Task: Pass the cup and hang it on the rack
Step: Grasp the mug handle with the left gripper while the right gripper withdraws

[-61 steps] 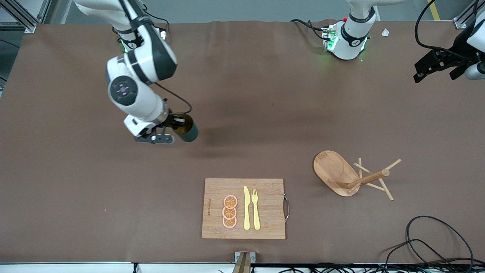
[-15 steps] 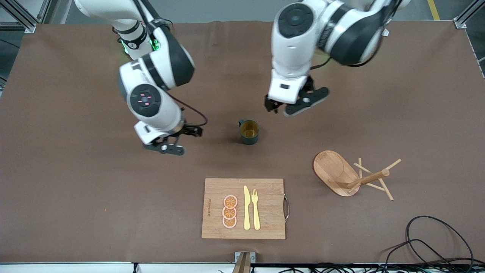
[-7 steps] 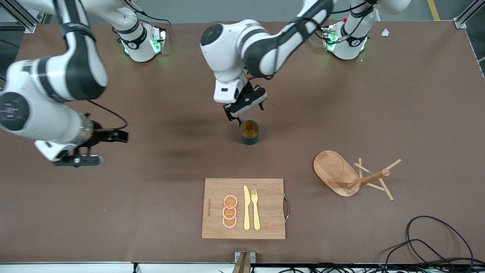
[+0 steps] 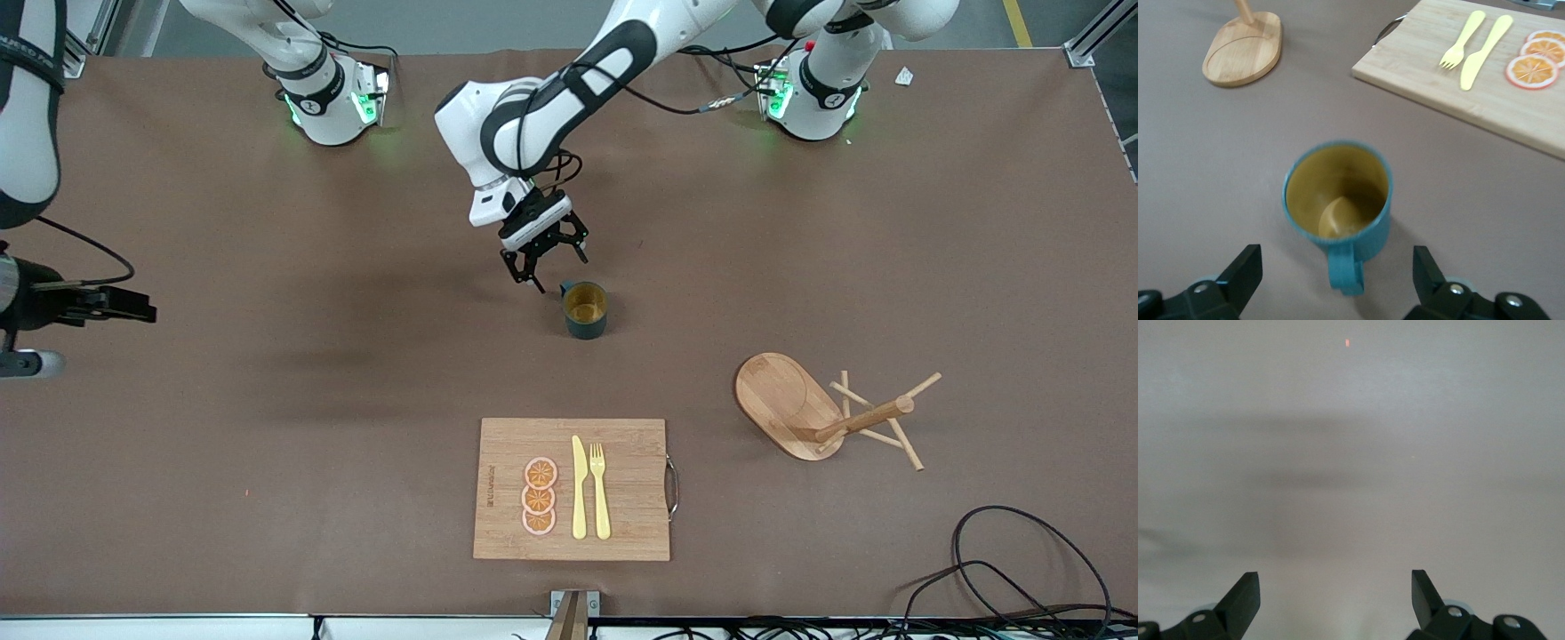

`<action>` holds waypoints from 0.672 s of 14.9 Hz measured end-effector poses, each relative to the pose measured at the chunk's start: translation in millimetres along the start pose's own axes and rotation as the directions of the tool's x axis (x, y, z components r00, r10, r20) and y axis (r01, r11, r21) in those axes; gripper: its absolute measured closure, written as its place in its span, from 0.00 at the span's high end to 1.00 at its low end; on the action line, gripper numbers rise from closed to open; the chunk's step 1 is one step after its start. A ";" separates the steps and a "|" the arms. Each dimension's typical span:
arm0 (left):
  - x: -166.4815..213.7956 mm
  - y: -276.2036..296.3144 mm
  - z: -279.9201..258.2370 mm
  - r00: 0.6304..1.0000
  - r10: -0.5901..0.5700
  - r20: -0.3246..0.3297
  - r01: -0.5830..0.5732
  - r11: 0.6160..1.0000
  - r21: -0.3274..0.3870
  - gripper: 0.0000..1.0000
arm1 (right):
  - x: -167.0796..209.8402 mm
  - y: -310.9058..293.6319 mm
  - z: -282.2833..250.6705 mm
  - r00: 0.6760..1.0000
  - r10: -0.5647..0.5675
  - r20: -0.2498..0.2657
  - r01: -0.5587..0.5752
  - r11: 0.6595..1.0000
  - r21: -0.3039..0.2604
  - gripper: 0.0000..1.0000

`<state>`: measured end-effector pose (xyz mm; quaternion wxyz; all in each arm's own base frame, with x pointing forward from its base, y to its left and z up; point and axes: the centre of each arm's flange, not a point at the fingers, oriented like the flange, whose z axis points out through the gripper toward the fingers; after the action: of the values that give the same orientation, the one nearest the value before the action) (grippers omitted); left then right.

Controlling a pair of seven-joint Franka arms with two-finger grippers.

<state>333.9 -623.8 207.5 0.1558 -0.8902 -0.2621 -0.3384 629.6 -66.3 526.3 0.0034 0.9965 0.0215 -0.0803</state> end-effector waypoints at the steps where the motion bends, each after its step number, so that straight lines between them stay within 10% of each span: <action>1: -18.6 -2.1 8.9 0.999 -0.007 -0.041 0.007 1.000 0.001 0.97 | -0.1 0.9 0.2 1.000 0.000 0.001 0.000 1.000 -0.004 1.00; 10: -63.9 -6.8 47.2 0.982 -0.037 -0.185 0.034 0.999 -0.017 0.69 | -2.4 7.3 -14.0 1.000 0.010 -0.018 -0.010 1.000 -0.005 1.00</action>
<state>314.1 -619.8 130.4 0.1674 -0.8511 -0.2599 -0.4244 629.8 -73.5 540.5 0.0060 0.9973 0.0166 -0.0712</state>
